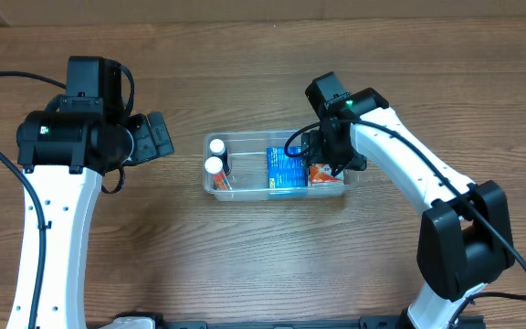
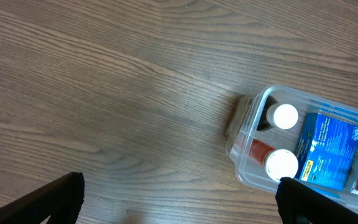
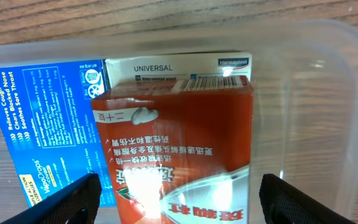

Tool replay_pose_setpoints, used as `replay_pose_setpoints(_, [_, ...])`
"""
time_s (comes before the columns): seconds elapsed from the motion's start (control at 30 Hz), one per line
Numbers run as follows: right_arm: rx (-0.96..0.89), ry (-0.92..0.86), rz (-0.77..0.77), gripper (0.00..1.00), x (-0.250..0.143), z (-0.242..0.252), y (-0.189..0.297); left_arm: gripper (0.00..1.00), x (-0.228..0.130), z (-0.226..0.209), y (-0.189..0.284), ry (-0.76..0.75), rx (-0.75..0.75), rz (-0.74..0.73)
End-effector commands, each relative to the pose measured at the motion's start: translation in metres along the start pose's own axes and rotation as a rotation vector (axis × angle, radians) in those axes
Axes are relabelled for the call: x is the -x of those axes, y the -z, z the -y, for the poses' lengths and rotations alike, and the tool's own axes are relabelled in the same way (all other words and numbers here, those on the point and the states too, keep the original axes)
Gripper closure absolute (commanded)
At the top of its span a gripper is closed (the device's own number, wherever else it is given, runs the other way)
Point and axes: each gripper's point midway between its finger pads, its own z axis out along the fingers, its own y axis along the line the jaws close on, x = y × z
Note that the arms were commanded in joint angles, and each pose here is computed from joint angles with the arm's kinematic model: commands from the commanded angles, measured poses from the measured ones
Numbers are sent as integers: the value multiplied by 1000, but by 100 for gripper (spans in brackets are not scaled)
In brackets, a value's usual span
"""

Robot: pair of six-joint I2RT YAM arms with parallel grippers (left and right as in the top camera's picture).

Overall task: Pack container
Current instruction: 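Lower the red box into the container's right end and release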

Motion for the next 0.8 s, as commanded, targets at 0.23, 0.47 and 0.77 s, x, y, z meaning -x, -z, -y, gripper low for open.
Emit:
replay_pose_setpoints(0.23, [97,96,494,89,89,-22,108,0,2,1,1,-21,-8,1])
replay_pose_setpoints(0.47, [52,76,446,90,101,-15,71,0,2,1,1,-22,-8,0])
replay_pose_setpoints(0.77, [-5,46,339,89,94,8,35,0,2,1,1,-22,-9,-1])
